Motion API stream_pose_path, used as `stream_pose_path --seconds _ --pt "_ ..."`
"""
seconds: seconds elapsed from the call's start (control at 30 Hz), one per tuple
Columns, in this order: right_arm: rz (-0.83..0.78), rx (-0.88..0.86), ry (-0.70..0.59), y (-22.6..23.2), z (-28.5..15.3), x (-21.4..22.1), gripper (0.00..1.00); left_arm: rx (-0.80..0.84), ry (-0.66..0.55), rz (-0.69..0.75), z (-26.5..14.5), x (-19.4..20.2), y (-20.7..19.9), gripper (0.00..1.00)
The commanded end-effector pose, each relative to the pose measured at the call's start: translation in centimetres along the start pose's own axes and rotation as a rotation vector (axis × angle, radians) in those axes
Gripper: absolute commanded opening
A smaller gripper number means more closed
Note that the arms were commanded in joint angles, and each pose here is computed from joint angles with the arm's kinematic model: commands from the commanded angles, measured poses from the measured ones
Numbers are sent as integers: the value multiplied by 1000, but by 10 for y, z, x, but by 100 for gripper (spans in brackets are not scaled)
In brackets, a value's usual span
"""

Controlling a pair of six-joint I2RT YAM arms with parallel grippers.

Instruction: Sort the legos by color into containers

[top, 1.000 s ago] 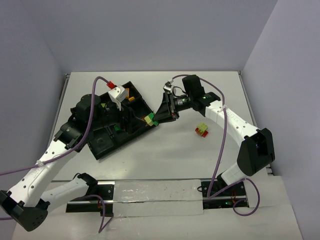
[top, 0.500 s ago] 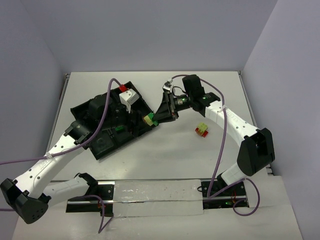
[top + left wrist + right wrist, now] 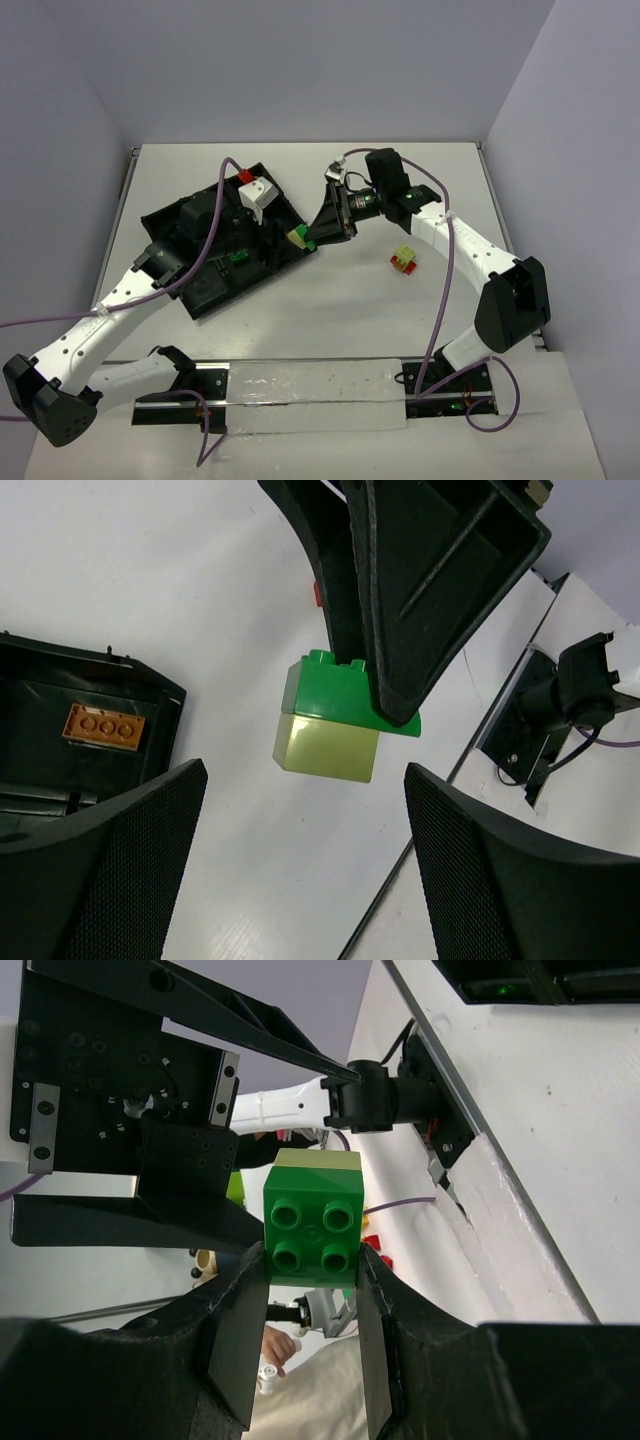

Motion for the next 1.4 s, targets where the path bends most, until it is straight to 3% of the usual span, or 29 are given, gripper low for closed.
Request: stream_pose_path --seconds 0.0,0.23,0.43,0.53,0.67,0.73,1.37 --pt "-71 -53 -4 20 -8 4 8 36 -68 23 4 -17 -7 84" --pt "-72 -61 -8 21 -9 5 9 59 -61 19 7 -17 -9 74" --pt "-68 -64 -8 21 -8 6 9 60 -68 12 7 -19 -10 57" --pt "-69 -64 -7 21 -8 7 9 59 -70 11 6 -18 -10 41" --pt "-67 -67 -6 20 -8 7 9 51 -74 9 5 -18 -9 7" --pt "-74 -73 -4 22 -8 8 9 47 -74 12 4 -18 -9 0" --pt "-54 -73 -29 20 -7 2 8 -4 -54 12 -19 2 -6 0"
Point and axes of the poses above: each gripper's point midway between its finger pads, its own z axis out along the fingers, its own y axis along the line the jaws close on, x = y × z, the point moved 4 cm from there along -z, back along the fingers, and after that the axes turned 2 degrees about -z, right-handed, at the moved point
